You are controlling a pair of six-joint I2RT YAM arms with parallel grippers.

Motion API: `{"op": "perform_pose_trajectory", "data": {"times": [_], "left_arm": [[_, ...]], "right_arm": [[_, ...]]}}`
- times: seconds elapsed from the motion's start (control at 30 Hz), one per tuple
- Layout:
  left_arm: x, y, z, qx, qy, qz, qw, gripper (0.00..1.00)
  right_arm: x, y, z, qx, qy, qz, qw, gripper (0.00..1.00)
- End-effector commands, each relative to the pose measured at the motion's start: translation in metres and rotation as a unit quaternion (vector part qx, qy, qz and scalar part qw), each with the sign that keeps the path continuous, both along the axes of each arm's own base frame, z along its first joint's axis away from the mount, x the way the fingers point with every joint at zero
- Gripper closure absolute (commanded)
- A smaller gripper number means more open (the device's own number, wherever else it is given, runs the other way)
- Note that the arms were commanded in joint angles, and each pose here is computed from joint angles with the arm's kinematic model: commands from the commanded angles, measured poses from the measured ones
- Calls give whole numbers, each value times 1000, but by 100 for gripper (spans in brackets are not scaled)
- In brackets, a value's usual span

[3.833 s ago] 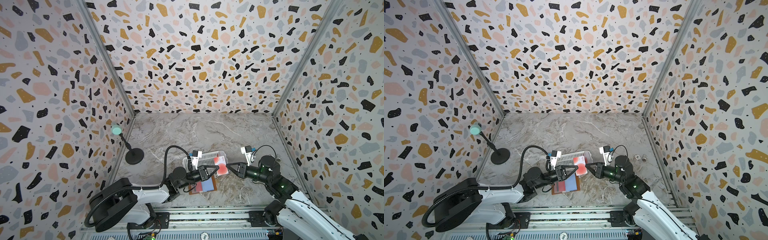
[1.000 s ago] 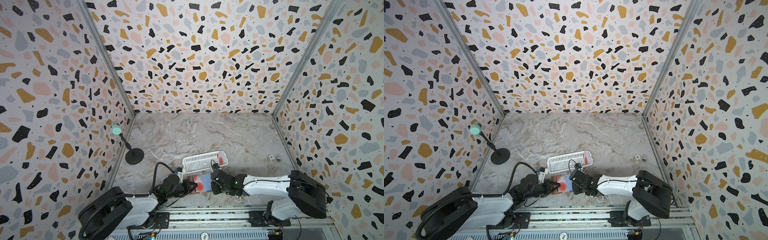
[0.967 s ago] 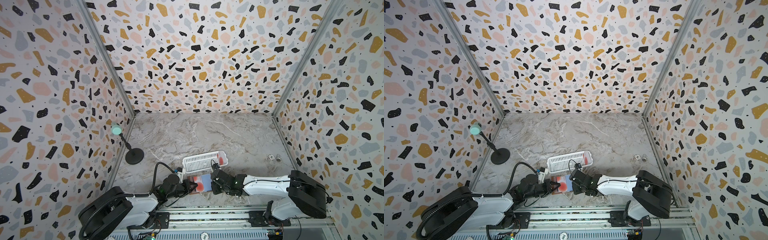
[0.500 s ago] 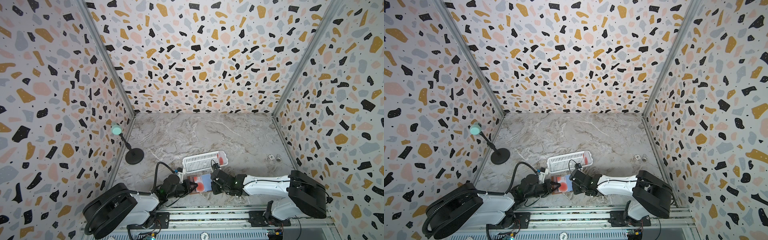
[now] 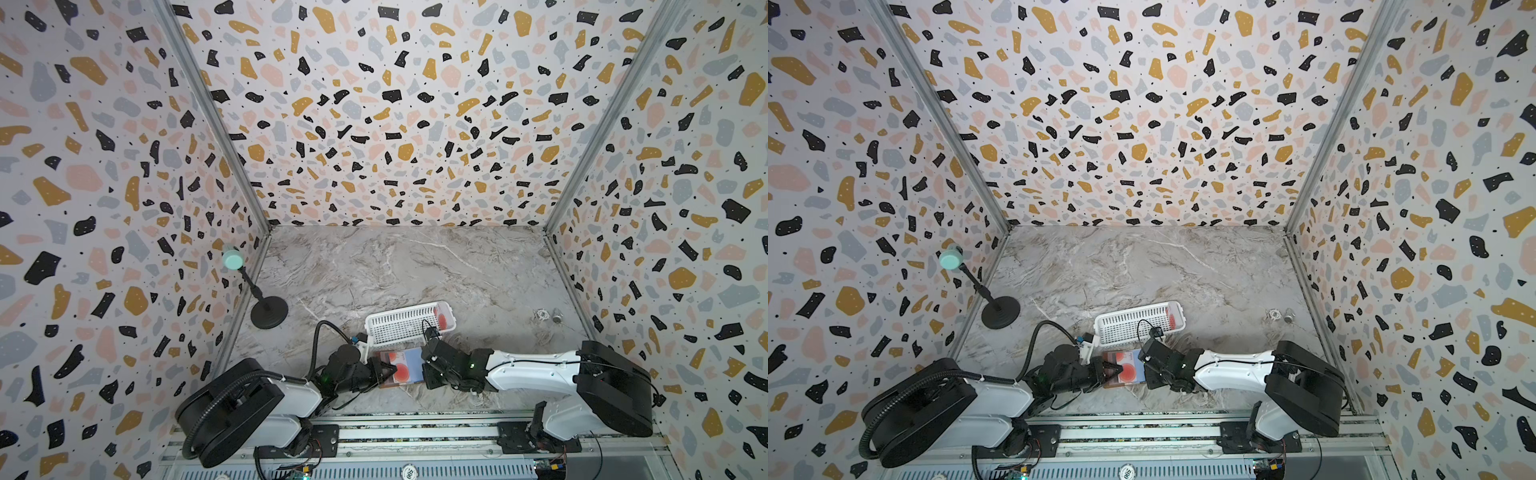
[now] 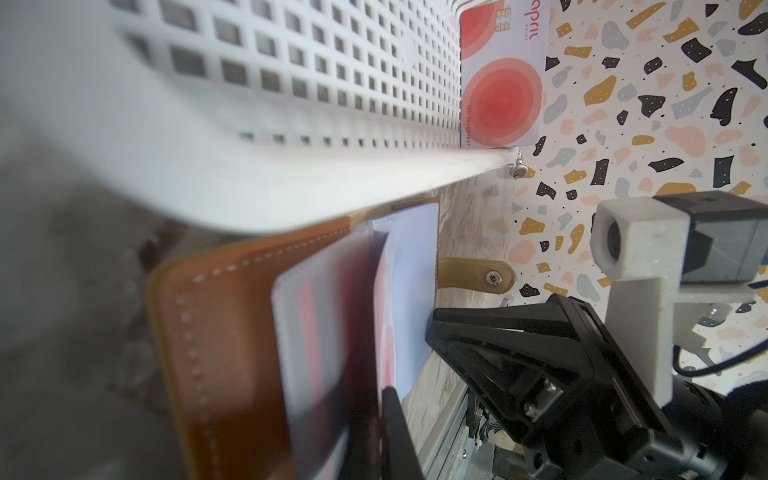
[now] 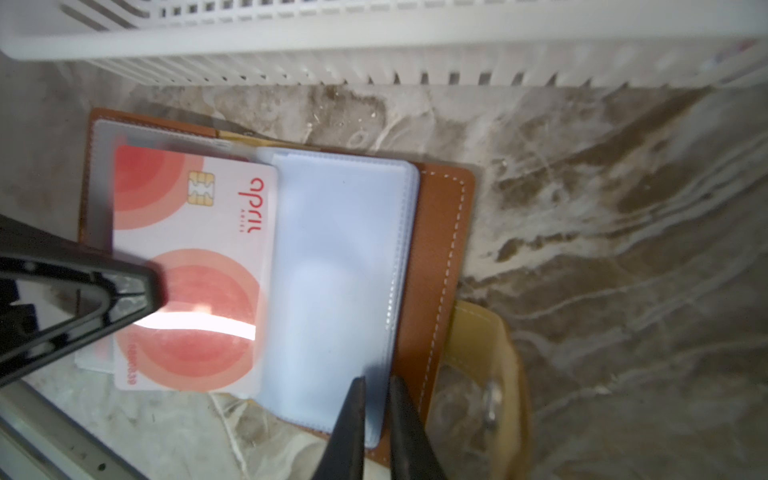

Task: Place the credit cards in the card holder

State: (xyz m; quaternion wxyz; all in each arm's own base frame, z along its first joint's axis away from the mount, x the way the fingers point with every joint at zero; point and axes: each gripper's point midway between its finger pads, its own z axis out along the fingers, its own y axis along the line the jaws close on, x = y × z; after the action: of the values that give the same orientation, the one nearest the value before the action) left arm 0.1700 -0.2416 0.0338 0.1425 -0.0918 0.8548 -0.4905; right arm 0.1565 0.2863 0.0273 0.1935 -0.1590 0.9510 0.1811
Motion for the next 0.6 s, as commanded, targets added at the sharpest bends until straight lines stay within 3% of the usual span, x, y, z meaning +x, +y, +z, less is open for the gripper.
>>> {"op": "perform_pose_trajectory", "data": {"times": [0.0,0.57], "left_arm": [[3,-2,0,4,-8,-8,1000,99],[3,-5,0,-20,6,-2,1000,97]], "right_arm": [[-3,-9,-8,-25,5,-5,1000,86],[-4,-7,-10,-21,8,-4,1000,86]]}}
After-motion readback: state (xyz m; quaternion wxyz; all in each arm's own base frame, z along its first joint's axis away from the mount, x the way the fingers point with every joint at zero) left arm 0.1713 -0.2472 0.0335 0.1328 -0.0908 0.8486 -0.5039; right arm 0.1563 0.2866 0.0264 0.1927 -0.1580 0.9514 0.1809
